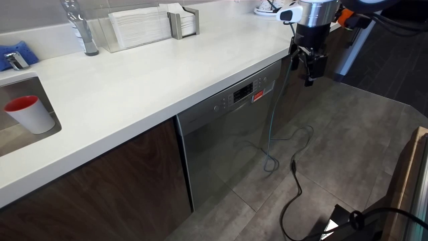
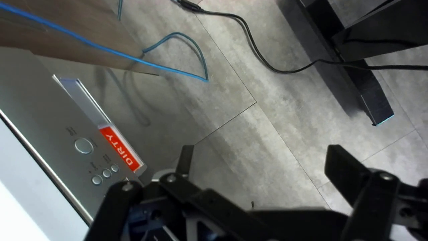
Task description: Press a button on the dishwasher
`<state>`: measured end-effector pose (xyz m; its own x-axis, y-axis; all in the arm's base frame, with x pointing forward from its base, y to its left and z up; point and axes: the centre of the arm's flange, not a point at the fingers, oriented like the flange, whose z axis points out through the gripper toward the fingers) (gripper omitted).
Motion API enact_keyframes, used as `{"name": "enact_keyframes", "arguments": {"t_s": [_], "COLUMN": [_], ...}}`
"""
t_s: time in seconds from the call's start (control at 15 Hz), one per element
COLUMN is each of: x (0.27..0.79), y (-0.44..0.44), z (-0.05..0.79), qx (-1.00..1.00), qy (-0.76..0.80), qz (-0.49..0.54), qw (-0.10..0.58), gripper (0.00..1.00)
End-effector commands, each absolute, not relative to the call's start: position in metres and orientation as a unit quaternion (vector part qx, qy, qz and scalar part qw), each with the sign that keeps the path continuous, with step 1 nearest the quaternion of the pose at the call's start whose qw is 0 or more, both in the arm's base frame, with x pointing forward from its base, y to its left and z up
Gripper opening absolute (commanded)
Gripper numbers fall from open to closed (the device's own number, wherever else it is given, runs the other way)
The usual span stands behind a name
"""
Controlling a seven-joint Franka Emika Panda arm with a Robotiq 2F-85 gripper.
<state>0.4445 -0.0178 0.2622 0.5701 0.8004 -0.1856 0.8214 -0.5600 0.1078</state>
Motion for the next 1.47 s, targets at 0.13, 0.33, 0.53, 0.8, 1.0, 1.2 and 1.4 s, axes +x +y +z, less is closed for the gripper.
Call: {"name": "enact_keyframes", "arguments": {"t_s": [0.13, 0.33, 0.53, 0.8, 1.0, 1.2, 1.4], "x": [0.446, 0.450, 0.457, 0.452, 0.451, 0.449, 0.450], "y": [-0.013, -0.014, -0.019, -0.017, -0.017, -0.015, -0.013], "z": [0.232, 0.222, 0.217, 0.224, 0.221, 0.206, 0.192], "qx": [0.847, 0.843, 0.831, 0.838, 0.837, 0.838, 0.816], "qy": [0.522, 0.528, 0.543, 0.535, 0.538, 0.539, 0.571], "qz": [-0.020, -0.005, 0.017, 0.009, 0.022, 0.029, 0.040], "qw": [0.092, 0.103, 0.118, 0.106, 0.096, 0.078, 0.078], "gripper": [1.00, 1.00, 1.00, 1.00, 1.00, 1.00, 1.00]}}
